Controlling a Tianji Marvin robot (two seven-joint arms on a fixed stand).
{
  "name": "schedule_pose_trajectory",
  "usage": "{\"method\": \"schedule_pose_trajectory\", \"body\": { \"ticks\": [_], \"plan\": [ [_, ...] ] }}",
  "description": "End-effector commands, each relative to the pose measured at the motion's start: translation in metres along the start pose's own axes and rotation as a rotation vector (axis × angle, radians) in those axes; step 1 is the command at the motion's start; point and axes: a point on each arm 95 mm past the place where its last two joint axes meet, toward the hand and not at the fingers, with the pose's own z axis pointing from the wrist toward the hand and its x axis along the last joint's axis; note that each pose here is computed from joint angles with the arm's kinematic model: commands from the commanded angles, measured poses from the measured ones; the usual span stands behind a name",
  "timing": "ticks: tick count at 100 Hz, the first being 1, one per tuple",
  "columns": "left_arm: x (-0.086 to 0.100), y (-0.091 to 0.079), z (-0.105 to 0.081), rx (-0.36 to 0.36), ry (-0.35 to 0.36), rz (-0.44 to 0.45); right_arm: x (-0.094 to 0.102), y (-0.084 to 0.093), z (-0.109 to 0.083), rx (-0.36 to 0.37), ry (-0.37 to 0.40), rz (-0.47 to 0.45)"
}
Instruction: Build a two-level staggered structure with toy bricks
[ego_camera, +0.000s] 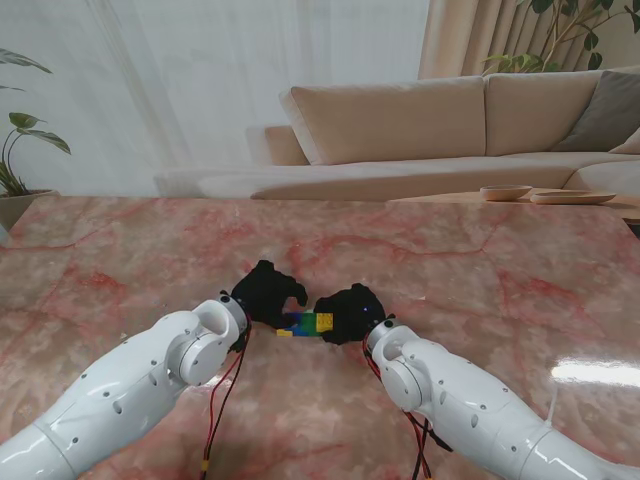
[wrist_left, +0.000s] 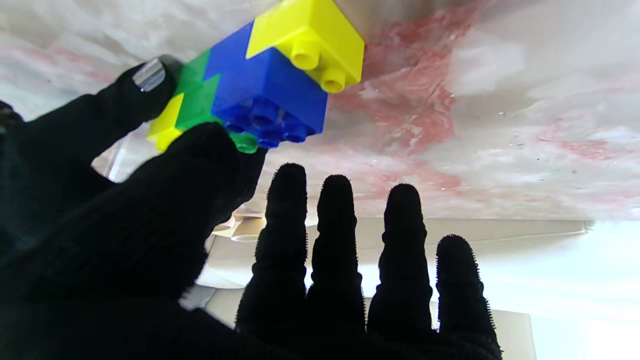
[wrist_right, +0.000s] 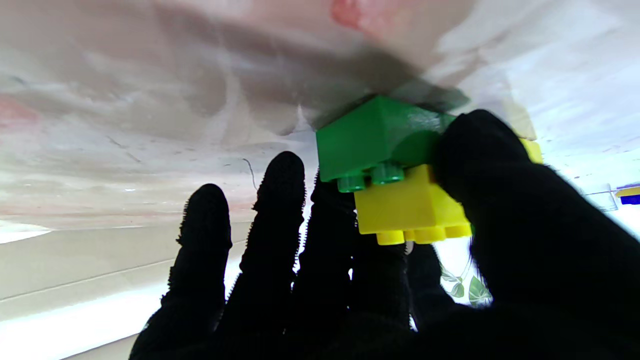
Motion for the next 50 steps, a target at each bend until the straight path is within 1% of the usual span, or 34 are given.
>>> {"method": "schedule_pose_trajectory", "body": {
  "ticks": [1,24,33,50],
  "plan": [
    [0.002,0.000,-0.004,0.010,-0.004,-0.009,0.000,-0.013,-0.006,0.044,-0.003,0.001],
    [-0.004,-0.009,-0.019,0.065,-0.043,-0.070,0.000,-0.012,-0.007,0.060,0.003,0.002],
    [-0.008,-0.010,-0.025,0.079,-0.061,-0.079,0.001,-0.012,-0.008,0.075,0.008,0.003],
    [-0.016,-0.009,-0.035,0.087,-0.088,-0.084,0.002,-0.013,-0.011,0.080,0.013,-0.017]
  ]
}}
